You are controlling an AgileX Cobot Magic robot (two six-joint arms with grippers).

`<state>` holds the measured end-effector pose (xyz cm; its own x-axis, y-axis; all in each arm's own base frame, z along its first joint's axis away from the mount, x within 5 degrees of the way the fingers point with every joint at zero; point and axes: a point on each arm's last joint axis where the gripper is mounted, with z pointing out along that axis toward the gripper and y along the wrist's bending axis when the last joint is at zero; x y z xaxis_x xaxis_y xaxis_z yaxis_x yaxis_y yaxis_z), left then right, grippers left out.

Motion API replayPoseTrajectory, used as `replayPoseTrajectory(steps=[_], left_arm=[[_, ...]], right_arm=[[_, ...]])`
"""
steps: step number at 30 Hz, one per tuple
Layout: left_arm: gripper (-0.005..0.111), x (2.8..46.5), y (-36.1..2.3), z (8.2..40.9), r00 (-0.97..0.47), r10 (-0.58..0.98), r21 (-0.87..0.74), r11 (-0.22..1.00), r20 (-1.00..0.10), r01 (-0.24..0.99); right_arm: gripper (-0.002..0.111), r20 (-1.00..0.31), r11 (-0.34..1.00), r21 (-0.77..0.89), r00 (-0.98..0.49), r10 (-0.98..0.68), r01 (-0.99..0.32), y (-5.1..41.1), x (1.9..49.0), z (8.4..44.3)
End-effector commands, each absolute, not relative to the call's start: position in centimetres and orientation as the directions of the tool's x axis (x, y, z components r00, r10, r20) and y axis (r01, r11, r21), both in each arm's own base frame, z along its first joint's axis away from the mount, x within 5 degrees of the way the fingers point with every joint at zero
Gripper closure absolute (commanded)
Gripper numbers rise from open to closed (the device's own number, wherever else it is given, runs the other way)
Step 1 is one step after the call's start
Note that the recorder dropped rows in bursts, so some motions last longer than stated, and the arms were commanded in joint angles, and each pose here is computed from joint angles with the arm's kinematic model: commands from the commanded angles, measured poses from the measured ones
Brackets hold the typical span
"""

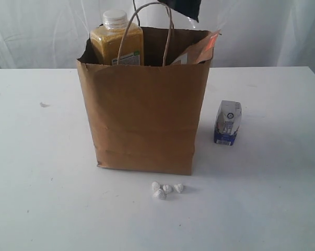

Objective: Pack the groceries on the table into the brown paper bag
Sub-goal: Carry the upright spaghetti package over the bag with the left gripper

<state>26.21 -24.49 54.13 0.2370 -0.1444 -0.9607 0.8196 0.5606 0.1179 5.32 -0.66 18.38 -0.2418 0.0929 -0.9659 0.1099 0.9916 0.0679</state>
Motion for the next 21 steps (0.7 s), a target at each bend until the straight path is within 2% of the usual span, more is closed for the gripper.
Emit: replayPoseTrajectory(steps=[1,10,17,21], left_arm=[[0.107,24.8,-23.7,55.7,0.323,-0.168,0.135,0.664,-0.932,0.735],[0.107,25.2,-22.9,53.2,0.298,-0.102,0.133,0.729,-0.949,0.672],[0.107,23.6,-21.5,53.2,0.279,-0.119,0.109,0.724,-0.953,0.681],[0.107,23.3,-21.4,52.4,0.219,-0.146,0.055,0.701,-0.965,0.711]], right_arm=[[0.108,-0.968,0.992,0.069,-0.235,0.092,0.107,-0.6,5.3,18.3],[0.108,-0.968,0.992,0.069,-0.235,0.092,0.107,-0.6,5.3,18.3],[0.108,-0.968,0.992,0.069,-0.235,0.092,0.107,-0.6,5.3,18.3],[0.108,-0.968,0.992,0.069,-0.235,0.092,0.107,-0.6,5.3,18.3]])
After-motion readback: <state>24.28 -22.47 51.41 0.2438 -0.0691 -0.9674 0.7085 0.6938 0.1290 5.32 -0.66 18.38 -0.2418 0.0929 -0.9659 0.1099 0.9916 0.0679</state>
